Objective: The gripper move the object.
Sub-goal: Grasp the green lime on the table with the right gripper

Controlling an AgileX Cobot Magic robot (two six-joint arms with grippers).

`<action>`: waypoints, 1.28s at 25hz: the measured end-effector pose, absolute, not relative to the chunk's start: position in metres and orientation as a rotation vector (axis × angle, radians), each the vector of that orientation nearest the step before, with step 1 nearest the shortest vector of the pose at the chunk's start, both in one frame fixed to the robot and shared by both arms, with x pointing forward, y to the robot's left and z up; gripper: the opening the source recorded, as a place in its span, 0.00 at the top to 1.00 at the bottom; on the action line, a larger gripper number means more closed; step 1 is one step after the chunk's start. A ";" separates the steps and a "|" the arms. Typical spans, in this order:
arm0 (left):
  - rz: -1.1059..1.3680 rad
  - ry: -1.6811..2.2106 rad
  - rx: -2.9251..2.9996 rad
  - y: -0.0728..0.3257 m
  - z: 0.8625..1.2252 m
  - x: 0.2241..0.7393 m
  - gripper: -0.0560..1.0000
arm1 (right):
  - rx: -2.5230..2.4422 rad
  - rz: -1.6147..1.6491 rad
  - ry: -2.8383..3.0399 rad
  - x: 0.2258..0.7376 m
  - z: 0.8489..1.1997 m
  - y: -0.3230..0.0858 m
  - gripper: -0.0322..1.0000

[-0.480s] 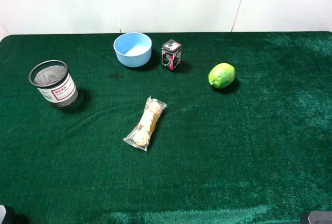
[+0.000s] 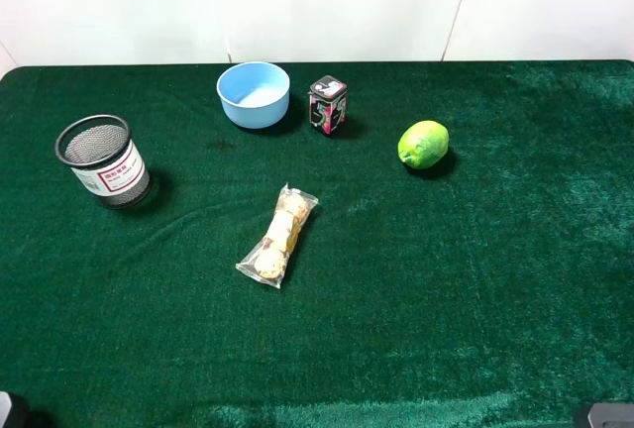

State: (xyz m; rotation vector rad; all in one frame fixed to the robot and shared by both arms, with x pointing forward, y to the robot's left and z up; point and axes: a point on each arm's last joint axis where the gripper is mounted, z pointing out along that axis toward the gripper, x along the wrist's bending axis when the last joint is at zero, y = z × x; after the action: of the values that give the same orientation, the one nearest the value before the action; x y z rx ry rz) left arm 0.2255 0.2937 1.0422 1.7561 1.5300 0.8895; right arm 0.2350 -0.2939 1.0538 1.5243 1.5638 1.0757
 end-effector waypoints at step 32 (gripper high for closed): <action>0.889 1.530 1.756 0.294 1.042 0.226 0.01 | 1.801 0.891 1.792 0.381 1.133 -0.284 0.30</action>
State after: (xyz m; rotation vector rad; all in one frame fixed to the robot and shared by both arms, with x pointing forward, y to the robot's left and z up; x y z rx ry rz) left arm 0.2255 0.2937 1.0422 1.7561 1.5300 0.8895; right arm 0.3808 -0.2836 1.1328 1.8005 1.7925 0.8908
